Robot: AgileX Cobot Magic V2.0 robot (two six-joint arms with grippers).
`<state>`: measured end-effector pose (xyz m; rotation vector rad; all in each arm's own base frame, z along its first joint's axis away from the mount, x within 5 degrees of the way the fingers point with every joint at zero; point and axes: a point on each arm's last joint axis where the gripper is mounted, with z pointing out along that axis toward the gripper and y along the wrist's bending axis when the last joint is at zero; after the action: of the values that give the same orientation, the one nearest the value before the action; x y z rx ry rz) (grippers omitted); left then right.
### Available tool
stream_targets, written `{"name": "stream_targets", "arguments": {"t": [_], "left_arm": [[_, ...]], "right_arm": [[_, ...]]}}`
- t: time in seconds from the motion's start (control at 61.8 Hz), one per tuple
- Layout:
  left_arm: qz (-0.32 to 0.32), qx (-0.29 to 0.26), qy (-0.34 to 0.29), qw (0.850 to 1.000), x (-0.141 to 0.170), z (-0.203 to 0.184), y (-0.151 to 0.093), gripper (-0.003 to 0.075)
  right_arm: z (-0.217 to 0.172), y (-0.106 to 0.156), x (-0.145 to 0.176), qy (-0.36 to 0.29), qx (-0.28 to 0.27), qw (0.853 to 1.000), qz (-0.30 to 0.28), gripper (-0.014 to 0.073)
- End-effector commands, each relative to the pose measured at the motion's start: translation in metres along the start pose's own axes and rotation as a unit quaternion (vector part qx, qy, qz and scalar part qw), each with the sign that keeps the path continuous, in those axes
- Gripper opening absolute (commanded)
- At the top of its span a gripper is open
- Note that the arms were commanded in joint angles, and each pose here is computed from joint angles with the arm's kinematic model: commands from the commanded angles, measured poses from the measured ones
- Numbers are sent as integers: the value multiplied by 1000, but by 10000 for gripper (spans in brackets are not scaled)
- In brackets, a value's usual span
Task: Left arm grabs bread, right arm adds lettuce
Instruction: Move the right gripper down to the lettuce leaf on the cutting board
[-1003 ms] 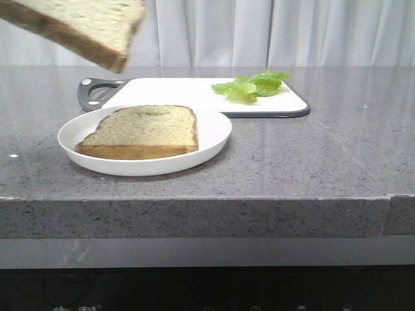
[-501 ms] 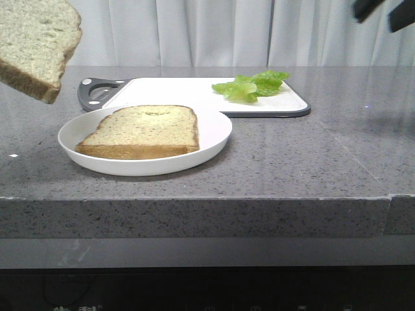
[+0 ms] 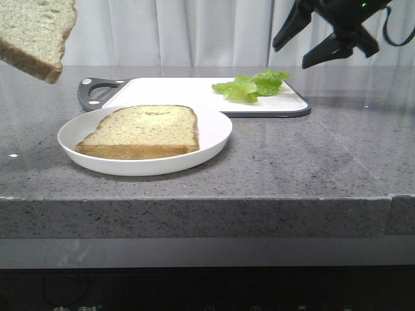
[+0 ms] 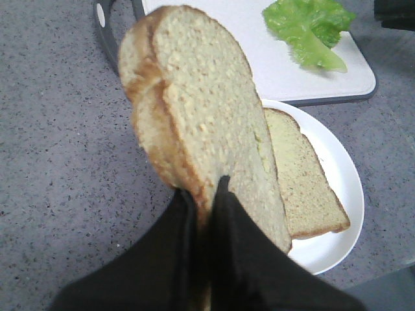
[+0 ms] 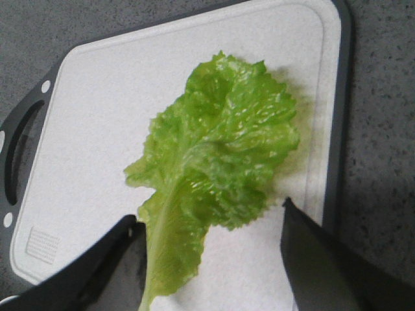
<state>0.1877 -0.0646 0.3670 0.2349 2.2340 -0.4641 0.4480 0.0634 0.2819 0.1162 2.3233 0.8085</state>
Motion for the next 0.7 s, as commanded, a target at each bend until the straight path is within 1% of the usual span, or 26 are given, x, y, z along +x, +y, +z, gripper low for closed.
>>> {"name": "stream_targets", "arguments": {"t": [0.0,0.146,0.243,0.372,0.501,0.55,0.631,0.679], "left_arm": [[-8,-6,-63,998,-14,-11,-2,-20],[-19,-34,-64,997,-15,-12,6,-20],[-38,-47,-67,996,-15,-14,13,-20],[-43,-55,-70,995,-16,-15,17,-20],[-42,-57,-70,995,-16,-15,18,-20],[-42,-57,-70,995,-16,-15,18,-20],[-39,-60,-69,995,-16,-15,18,-20],[-36,-62,-68,995,-16,-15,18,-20]], "right_arm": [[-14,15,-21,-44,-24,999,-7,474],[-1,9,-26,-43,-25,999,-7,474],[6,7,-26,-41,-31,999,0,473],[13,8,-24,-38,-48,998,7,470],[20,12,-21,-33,-67,997,-7,465],[21,14,-20,-34,-71,997,-9,441],[26,13,-19,-36,-69,997,-7,370],[28,11,-18,-35,-68,997,-5,302]]}}
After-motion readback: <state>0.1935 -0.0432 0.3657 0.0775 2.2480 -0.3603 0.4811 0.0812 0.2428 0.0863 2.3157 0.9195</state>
